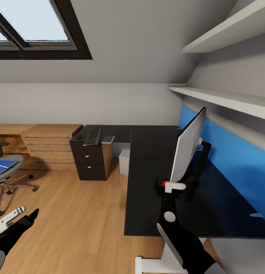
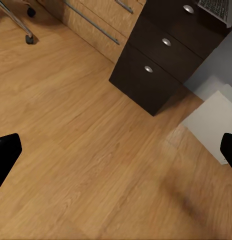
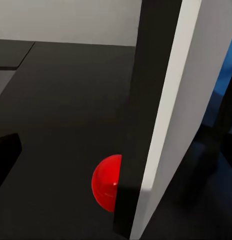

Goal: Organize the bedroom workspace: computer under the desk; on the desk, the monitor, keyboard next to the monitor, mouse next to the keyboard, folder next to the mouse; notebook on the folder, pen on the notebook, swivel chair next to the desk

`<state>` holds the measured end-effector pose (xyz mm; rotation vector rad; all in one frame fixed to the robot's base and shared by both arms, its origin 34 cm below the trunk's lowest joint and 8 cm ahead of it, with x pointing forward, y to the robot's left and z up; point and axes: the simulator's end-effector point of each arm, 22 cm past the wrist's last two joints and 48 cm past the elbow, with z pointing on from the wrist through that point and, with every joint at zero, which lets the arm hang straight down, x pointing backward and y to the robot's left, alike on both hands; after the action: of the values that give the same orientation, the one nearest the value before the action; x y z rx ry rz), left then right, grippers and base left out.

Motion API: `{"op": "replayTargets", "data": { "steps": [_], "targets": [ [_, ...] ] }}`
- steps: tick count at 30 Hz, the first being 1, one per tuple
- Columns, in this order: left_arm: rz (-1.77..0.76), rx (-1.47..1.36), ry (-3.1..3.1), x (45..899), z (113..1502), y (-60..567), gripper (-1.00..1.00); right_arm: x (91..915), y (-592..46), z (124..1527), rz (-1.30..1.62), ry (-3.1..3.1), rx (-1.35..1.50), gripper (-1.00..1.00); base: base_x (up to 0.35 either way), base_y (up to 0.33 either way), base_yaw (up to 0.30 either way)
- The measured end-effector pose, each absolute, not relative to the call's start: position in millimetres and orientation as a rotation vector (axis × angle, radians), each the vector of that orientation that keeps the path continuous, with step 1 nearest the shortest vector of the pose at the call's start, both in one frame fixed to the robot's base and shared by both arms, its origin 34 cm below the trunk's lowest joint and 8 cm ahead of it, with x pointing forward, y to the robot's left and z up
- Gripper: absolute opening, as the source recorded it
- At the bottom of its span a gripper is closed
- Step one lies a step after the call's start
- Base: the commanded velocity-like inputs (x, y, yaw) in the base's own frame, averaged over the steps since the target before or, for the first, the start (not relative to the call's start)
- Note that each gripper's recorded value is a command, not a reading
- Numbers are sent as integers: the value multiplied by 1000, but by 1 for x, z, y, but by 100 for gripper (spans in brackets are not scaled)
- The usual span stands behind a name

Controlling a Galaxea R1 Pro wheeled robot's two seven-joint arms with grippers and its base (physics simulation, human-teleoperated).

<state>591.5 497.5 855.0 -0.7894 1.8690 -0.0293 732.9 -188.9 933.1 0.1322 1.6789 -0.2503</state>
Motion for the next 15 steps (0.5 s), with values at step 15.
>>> {"op": "replayTargets", "data": {
  "steps": [15],
  "targets": [
    [-30, -790, 1868, 591, 855, 498, 100, 733, -191, 933, -252, 1681, 137, 100, 98, 4, 0]
  ]
}}
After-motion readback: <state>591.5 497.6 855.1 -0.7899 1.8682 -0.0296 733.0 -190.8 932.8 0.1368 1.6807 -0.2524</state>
